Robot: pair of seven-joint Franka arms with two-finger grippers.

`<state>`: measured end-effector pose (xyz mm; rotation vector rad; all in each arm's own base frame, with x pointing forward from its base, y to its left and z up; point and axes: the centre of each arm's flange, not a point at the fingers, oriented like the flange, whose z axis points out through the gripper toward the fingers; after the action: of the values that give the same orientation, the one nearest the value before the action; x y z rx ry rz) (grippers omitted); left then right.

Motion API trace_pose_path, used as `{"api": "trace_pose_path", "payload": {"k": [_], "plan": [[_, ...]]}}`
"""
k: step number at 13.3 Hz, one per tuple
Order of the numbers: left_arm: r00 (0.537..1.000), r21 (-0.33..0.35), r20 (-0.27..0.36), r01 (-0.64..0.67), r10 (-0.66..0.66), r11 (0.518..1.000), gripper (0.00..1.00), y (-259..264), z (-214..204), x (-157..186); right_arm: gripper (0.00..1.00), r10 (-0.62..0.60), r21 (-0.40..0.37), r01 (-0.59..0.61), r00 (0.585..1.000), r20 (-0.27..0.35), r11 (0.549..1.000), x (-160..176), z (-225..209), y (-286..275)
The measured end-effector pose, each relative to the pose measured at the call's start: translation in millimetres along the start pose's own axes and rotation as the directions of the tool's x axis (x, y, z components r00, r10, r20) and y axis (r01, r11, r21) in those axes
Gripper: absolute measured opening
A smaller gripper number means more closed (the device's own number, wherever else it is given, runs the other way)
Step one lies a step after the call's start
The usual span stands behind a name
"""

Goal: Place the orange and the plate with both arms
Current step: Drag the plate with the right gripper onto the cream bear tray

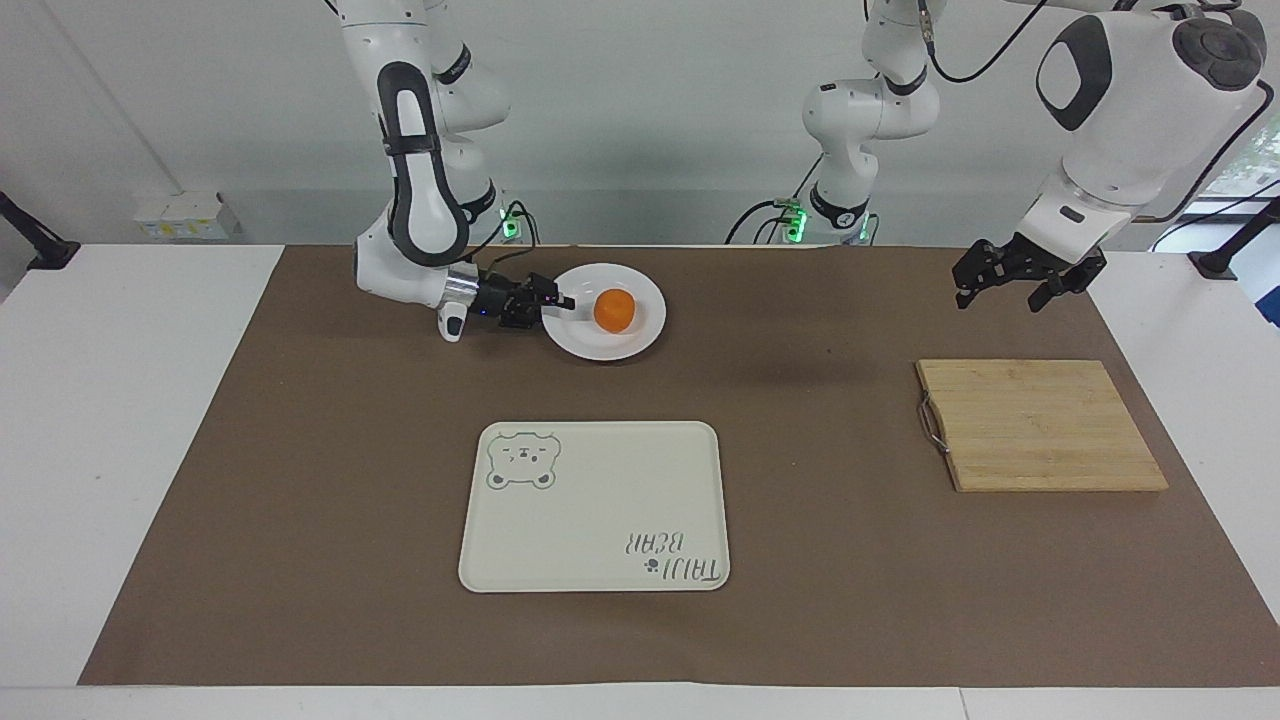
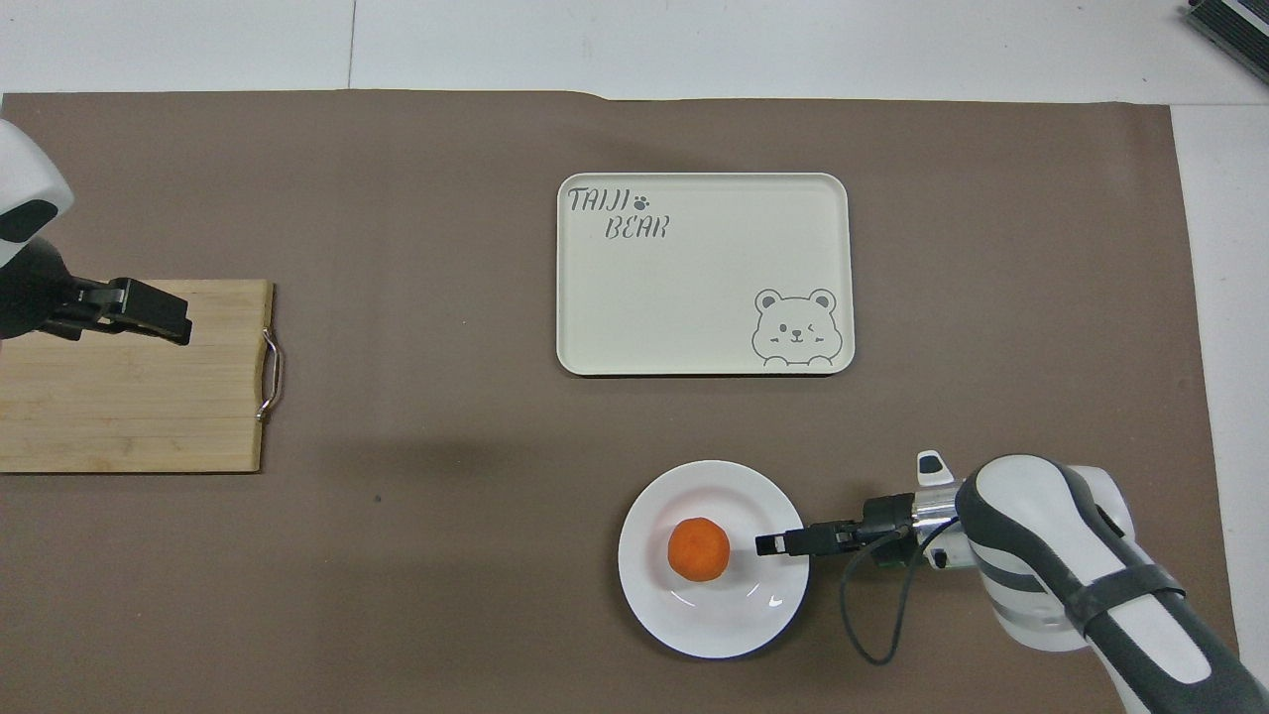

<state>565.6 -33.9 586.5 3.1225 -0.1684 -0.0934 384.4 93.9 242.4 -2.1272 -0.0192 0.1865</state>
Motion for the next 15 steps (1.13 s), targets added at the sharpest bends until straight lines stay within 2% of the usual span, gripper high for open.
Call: {"api": "trace_pose_path", "payload": {"k": [3, 4, 10, 15], "plan": [[1.000, 0.000, 0.000, 0.002, -0.002, 1.000, 1.00, -1, 0, 0, 0.09, -0.002, -0.002, 0.002, 1.000, -0.001, 1.000, 0, 0, 1], [1.000, 0.000, 0.000, 0.002, -0.002, 1.000, 1.00, -1, 0, 0, 0.04, -0.021, -0.003, 0.021, 1.000, -0.001, 1.000, 0, 0, 1], [1.000, 0.000, 0.001, 0.003, -0.003, 1.000, 1.00, -2, 0, 0, 0.04, -0.164, -0.001, 0.164, 0.986, -0.020, 0.987, 7, -7, -3], [1.000, 0.000, 0.005, 0.003, -0.003, 1.000, 1.00, -2, 0, -1, 0.04, -0.185, 0.035, 0.188, 0.980, -0.071, 0.982, 50, -36, -19]]}}
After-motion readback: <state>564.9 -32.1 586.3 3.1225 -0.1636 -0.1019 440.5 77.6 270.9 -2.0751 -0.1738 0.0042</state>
